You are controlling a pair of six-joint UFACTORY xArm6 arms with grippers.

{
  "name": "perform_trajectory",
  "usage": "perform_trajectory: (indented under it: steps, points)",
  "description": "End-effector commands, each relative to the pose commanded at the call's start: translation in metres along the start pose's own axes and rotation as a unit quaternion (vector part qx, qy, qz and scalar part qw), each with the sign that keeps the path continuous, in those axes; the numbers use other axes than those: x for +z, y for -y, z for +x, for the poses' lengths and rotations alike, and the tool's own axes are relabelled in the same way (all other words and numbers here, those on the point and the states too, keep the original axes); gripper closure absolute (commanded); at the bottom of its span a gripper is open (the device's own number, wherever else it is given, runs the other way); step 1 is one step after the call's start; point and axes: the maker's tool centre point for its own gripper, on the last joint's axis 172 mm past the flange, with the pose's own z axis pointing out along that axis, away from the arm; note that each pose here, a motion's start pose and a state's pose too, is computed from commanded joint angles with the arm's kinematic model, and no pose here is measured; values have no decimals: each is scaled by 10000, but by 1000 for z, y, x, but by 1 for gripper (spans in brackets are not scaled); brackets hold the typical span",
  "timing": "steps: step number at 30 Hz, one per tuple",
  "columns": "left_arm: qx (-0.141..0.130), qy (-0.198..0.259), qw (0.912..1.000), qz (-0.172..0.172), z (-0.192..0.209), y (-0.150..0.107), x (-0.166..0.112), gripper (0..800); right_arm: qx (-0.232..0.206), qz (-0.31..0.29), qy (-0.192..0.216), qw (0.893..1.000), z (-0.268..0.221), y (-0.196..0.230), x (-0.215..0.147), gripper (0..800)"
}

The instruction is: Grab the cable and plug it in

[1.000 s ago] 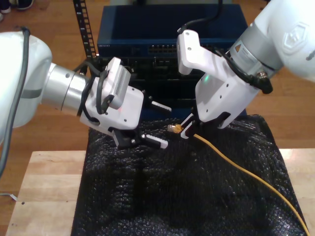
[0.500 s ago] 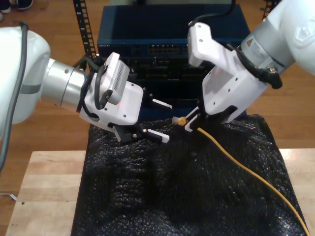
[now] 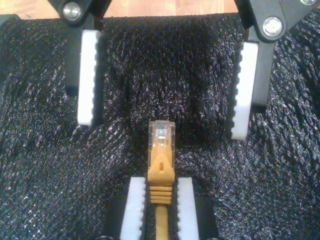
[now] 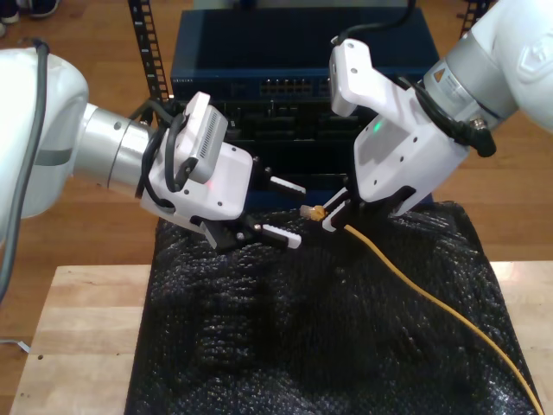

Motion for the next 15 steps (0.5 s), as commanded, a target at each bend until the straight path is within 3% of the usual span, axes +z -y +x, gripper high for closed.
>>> perform_trajectory:
  steps: [10, 15]
  points:
    - [-23, -60, 10000, -11, 1, -1, 1, 278, 3, 13, -3, 10000, -1, 1, 1, 787]
    - [-31, -57, 10000, -4, 1, -1, 1, 391, 7, 31, -5, 10000, -1, 1, 2, 787]
